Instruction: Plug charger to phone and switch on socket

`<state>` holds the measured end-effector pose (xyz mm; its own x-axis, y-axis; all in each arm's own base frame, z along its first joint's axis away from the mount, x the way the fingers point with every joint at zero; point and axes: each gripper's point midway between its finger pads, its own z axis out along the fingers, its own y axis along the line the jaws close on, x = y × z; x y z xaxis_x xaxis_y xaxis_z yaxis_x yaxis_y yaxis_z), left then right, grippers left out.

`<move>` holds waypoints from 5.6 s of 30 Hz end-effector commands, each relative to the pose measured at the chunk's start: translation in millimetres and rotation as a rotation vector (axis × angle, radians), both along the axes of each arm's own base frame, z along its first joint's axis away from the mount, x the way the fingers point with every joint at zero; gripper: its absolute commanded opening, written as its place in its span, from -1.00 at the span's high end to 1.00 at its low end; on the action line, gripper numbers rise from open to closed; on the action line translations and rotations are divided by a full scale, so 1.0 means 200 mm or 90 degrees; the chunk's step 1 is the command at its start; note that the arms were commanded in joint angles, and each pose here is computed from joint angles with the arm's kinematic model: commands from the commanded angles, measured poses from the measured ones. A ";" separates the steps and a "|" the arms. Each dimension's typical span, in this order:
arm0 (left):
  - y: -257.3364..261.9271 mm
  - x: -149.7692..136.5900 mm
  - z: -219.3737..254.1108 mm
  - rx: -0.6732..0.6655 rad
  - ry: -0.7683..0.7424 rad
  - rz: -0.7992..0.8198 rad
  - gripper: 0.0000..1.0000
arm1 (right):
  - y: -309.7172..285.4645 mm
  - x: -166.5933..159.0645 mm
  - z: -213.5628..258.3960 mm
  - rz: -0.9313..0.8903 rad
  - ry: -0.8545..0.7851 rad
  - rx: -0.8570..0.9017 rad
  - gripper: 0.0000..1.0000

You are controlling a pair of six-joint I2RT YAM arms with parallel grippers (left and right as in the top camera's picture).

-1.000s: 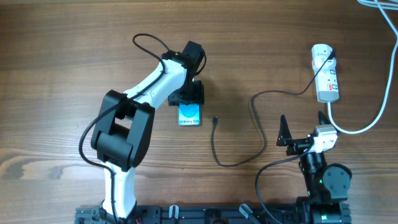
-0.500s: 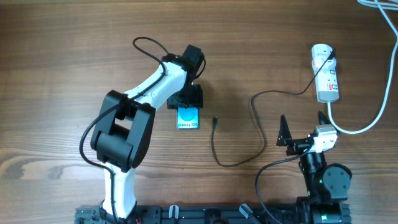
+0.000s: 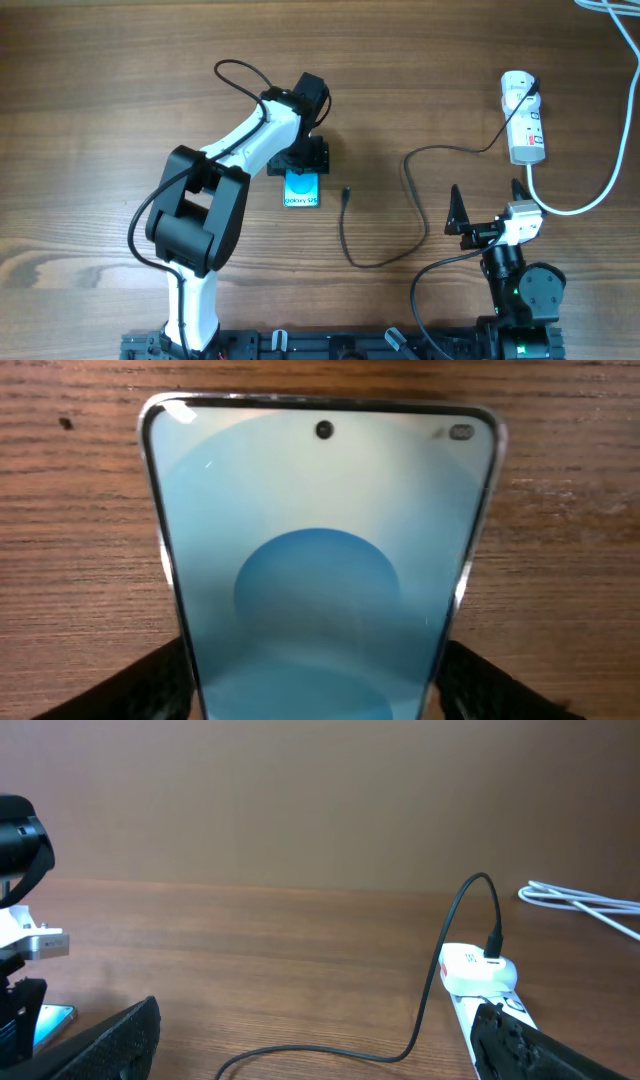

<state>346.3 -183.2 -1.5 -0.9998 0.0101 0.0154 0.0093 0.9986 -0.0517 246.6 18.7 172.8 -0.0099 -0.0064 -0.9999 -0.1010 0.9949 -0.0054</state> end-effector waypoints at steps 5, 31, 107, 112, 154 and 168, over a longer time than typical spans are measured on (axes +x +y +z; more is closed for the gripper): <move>0.00 0.01 0.03 0.005 0.006 -0.010 -1.00 | 0.00 0.00 0.01 -0.005 -0.005 -0.011 -1.00; 0.64 -0.14 1.40 -0.133 -0.269 0.390 -1.00 | 0.00 0.00 0.01 -0.005 -0.005 -0.011 -0.99; 1.38 -0.50 1.33 0.002 -0.176 0.716 -1.00 | 0.70 -0.14 0.80 0.609 0.305 0.466 -0.99; 1.38 -0.50 1.33 0.002 -0.176 0.716 -1.00 | 0.65 -0.05 0.96 0.562 0.231 0.447 -0.99; 1.33 -0.48 1.33 -0.043 -0.169 0.709 -1.00 | 0.92 0.26 0.27 0.132 0.817 0.121 -0.99; 1.28 -0.51 1.31 -0.054 -0.136 0.686 -1.00 | 1.01 0.28 0.16 0.148 0.823 0.115 -1.00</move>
